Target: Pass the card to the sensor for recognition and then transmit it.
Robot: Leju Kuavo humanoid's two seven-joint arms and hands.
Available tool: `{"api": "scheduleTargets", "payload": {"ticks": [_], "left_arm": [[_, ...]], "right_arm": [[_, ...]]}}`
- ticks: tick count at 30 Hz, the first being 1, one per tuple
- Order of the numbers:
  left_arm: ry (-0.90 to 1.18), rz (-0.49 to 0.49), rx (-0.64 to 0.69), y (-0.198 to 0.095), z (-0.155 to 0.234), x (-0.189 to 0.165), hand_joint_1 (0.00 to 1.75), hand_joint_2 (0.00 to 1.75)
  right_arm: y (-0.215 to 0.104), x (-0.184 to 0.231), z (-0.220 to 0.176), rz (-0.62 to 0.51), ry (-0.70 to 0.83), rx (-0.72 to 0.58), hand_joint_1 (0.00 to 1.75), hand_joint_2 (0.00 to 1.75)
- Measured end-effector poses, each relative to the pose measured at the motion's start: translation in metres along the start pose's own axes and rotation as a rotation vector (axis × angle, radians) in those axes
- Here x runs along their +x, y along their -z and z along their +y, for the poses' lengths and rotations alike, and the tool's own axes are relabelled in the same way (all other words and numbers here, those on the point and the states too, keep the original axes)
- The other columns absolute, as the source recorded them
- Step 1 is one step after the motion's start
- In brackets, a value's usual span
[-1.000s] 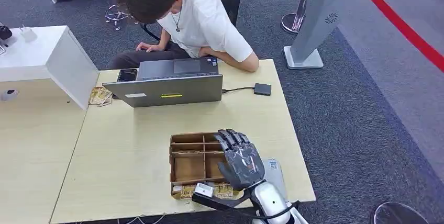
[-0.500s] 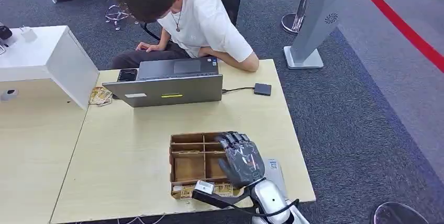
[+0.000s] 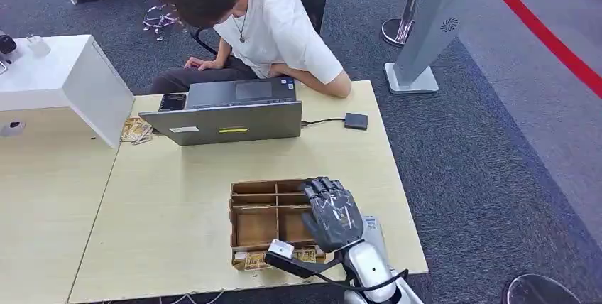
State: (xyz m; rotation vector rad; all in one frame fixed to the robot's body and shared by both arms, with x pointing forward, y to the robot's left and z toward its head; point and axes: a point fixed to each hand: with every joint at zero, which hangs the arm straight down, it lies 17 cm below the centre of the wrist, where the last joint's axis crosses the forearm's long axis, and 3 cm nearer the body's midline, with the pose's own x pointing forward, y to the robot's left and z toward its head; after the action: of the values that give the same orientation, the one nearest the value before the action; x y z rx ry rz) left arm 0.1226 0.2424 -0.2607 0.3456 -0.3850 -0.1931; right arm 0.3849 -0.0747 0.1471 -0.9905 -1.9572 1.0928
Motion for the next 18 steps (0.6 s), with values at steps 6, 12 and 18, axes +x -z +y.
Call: {"api": "scheduleTargets", "payload": {"ticks": [6, 12, 18], "left_arm": [[0.002, -0.001, 0.000, 0.0000, -0.0001, 0.0003, 0.00, 0.00], [0.002, -0.001, 0.000, 0.0000, -0.0001, 0.0003, 0.00, 0.00], [0.002, -0.002, -0.001, 0.0000, -0.0001, 0.0004, 0.00, 0.00]], "right_arm": [[-0.0010, -0.0038, 0.0022, 0.008, -0.004, 0.006, 0.86, 1.75], [-0.0012, -0.0041, 0.0024, 0.009, -0.005, 0.007, 0.91, 1.75], [-0.0012, -0.0040, 0.0025, 0.008, -0.007, 0.007, 1.03, 1.75]]}}
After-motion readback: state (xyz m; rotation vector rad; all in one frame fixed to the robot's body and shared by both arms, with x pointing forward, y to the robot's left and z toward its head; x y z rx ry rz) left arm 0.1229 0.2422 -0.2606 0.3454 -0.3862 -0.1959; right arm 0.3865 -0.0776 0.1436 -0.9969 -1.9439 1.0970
